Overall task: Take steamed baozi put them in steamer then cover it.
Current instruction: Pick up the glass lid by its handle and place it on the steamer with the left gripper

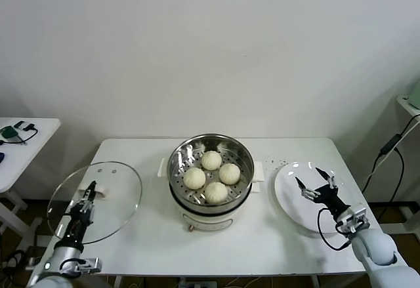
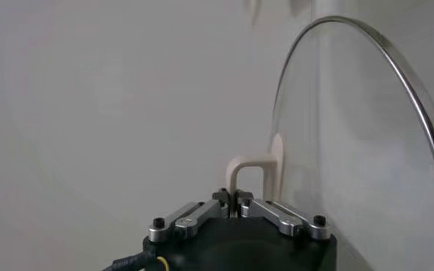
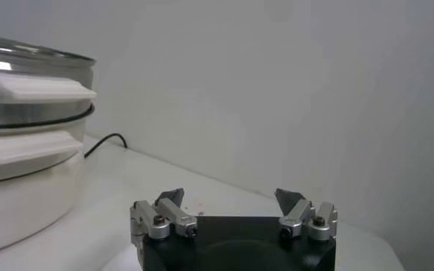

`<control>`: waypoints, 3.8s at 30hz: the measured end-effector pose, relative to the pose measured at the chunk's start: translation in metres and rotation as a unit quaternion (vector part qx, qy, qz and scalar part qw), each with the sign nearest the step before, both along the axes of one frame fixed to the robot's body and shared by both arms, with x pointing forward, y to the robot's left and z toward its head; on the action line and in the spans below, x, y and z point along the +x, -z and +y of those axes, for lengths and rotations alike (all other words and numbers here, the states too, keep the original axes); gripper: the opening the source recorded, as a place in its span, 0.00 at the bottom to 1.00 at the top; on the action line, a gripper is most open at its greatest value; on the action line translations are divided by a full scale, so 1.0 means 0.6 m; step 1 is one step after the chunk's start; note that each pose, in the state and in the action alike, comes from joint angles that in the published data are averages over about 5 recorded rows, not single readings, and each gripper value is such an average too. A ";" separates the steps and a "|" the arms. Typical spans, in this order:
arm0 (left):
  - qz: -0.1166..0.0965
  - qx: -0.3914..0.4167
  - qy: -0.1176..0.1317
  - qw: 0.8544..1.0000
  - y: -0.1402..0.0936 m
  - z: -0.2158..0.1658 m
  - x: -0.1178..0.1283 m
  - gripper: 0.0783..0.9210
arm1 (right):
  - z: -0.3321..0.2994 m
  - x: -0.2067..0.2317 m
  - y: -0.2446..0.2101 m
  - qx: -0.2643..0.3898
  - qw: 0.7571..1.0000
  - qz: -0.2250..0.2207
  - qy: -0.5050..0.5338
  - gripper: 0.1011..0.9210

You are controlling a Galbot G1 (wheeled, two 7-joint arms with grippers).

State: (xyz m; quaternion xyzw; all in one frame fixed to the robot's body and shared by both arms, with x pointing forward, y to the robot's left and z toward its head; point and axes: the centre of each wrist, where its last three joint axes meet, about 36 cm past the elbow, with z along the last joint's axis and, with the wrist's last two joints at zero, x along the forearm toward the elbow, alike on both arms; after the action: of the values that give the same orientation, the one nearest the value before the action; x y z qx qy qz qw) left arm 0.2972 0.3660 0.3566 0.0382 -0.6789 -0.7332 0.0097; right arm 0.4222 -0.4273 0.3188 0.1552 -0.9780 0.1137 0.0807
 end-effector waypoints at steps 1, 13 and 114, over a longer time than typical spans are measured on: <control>-0.006 0.002 -0.002 1.000 -0.011 -0.006 -0.003 0.07 | 0.000 0.001 0.000 -0.001 1.000 0.000 0.000 0.88; -0.053 0.015 -0.008 0.998 -0.104 -0.110 0.004 0.07 | 0.005 0.018 0.006 -0.014 1.000 0.002 -0.005 0.88; 0.030 -0.043 0.025 0.998 -0.093 -0.588 0.163 0.19 | -0.054 -0.007 0.030 -0.055 0.998 0.006 0.012 0.88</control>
State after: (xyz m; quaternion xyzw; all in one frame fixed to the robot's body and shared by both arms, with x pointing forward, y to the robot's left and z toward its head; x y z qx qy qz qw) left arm 0.3948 0.0130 0.4124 -0.0014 -0.7097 -0.7044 0.0130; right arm 0.4177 -0.4598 0.3007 0.1392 -0.9716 0.1652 0.0964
